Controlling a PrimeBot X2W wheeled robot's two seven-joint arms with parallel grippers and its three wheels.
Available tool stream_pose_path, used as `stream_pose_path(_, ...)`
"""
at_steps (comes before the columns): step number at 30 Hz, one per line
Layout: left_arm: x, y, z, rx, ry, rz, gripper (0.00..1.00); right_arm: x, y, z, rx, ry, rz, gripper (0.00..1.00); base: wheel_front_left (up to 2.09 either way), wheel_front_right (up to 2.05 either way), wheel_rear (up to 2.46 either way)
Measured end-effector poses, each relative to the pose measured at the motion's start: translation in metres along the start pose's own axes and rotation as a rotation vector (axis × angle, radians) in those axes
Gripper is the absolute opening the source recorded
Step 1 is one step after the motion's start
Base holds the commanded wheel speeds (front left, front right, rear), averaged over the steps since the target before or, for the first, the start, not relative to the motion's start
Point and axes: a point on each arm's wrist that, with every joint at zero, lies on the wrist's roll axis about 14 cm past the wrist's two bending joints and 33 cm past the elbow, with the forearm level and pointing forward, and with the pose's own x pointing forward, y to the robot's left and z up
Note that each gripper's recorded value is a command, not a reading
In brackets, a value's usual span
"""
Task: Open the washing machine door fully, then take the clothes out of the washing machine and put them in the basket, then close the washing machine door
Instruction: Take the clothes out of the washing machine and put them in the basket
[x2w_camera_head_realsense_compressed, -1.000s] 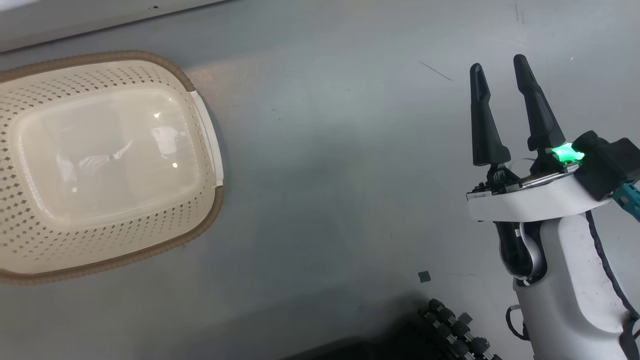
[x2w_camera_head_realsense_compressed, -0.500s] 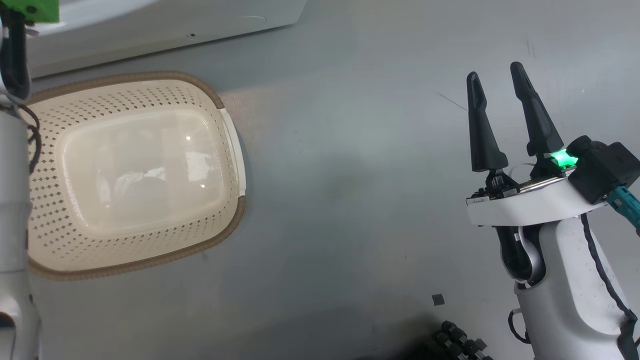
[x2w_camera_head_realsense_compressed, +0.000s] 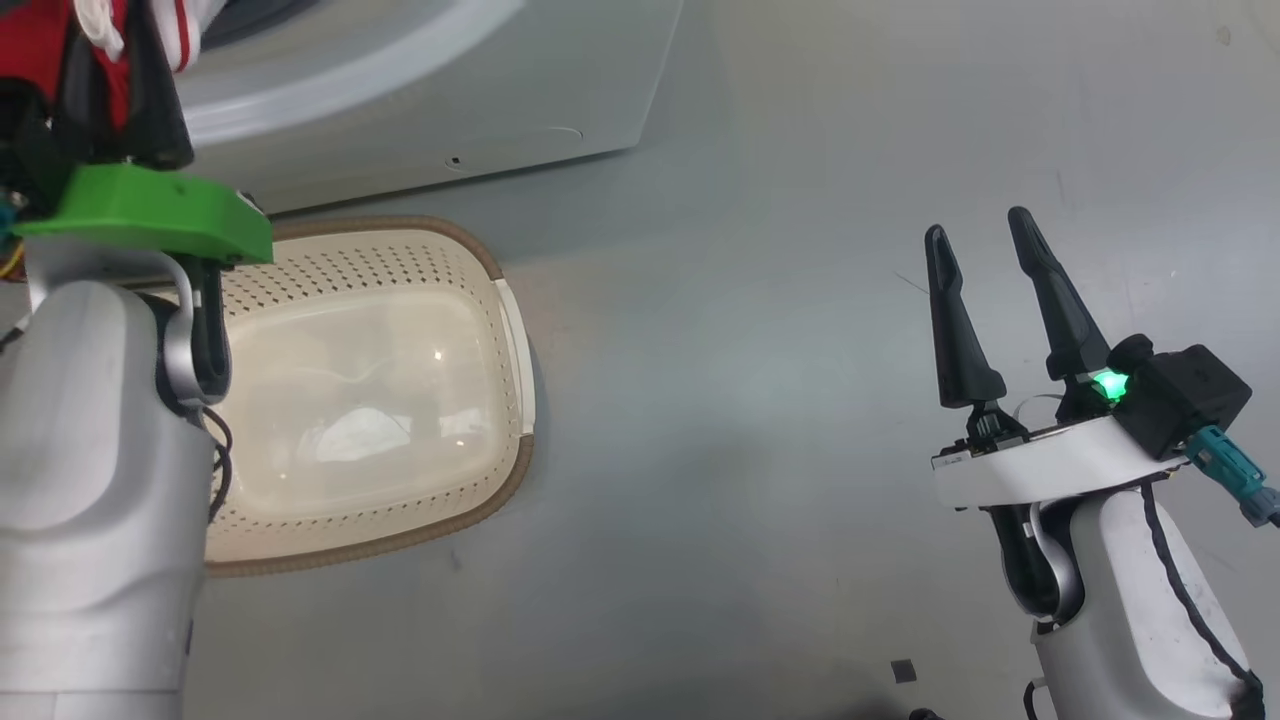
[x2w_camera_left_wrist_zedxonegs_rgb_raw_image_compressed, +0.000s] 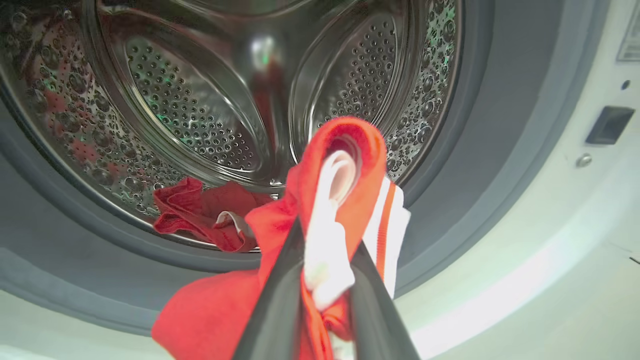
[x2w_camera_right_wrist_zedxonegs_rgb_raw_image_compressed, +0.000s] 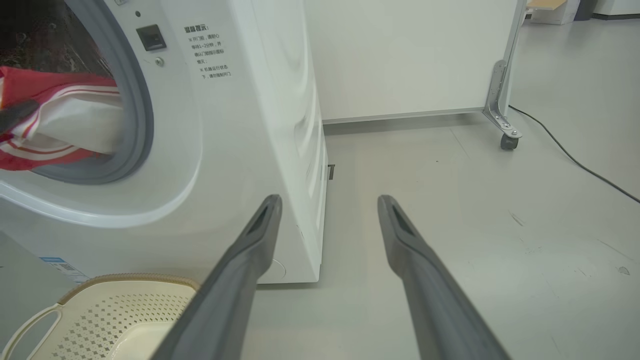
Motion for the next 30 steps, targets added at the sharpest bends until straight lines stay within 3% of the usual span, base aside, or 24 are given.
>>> stream_pose_path(10,-0.048,-0.013,0.041,0.023,-0.079,0.003,0.00,-0.026,0.014,0.017,0.003,-0.025,0.019,1.00,0.00,0.00,0.00)
stream_pose_path(23,-0.099,-0.036,0.156,0.044,-0.383,0.006,0.00,-0.057,0.030,0.036,0.003,-0.065,0.049,1.00,0.00,0.00,0.00)
stream_pose_path(30,-0.133,-0.037,0.168,0.069,-0.421,0.015,0.00,-0.064,0.042,0.039,0.003,-0.076,0.084,1.00,0.00,0.00,0.00)
